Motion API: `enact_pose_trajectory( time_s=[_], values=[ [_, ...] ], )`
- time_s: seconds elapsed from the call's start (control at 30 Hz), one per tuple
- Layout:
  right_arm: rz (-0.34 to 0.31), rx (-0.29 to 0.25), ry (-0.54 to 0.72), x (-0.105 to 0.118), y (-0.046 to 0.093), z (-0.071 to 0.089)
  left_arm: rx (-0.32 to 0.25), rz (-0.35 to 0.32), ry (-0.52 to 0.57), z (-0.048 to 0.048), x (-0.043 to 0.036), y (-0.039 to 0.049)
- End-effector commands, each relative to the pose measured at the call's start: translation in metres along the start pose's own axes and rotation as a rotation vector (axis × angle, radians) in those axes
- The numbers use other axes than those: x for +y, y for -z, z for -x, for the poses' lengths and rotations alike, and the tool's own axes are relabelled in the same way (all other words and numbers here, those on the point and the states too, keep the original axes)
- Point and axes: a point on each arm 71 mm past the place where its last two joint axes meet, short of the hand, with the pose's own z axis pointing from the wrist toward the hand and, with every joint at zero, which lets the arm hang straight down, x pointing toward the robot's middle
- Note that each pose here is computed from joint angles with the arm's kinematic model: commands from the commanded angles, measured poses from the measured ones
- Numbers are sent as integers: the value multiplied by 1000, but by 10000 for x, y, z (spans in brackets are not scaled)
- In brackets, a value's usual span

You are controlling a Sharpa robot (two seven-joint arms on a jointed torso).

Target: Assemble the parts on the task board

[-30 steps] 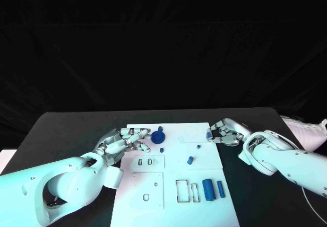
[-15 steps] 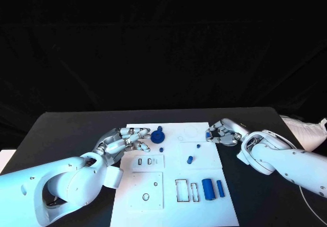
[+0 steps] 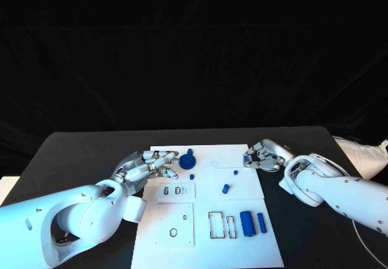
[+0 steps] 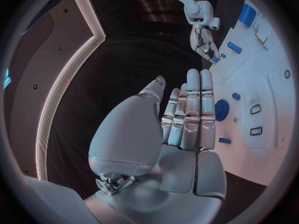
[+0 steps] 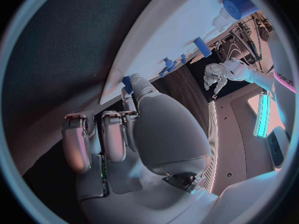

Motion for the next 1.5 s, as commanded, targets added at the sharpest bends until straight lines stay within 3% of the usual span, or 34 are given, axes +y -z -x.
enact_pose_trajectory(
  time_s=[0.03, 0.27, 0.43, 0.63, 0.83, 1.2, 1.5],
  values=[
    [-5, -48, 8, 67, 11, 18, 18, -5, 8, -13, -5, -6],
    [24, -69, -21, 350, 36, 42, 1, -9, 2, 50, -6, -16],
    [61, -52, -29, 653, 34, -12, -16, -11, -1, 118, -4, -33],
    [149, 5, 18, 1103, 2, -249, -49, -17, -6, 237, -4, -60],
    [188, 67, 43, 1421, -29, -497, -76, -23, -16, 334, -7, -76],
    [190, 161, 84, 1655, -75, -947, -85, -24, -19, 370, -9, -80],
    [198, 201, 105, 1718, -60, -1134, -87, -13, -19, 369, -2, -80]
  ],
)
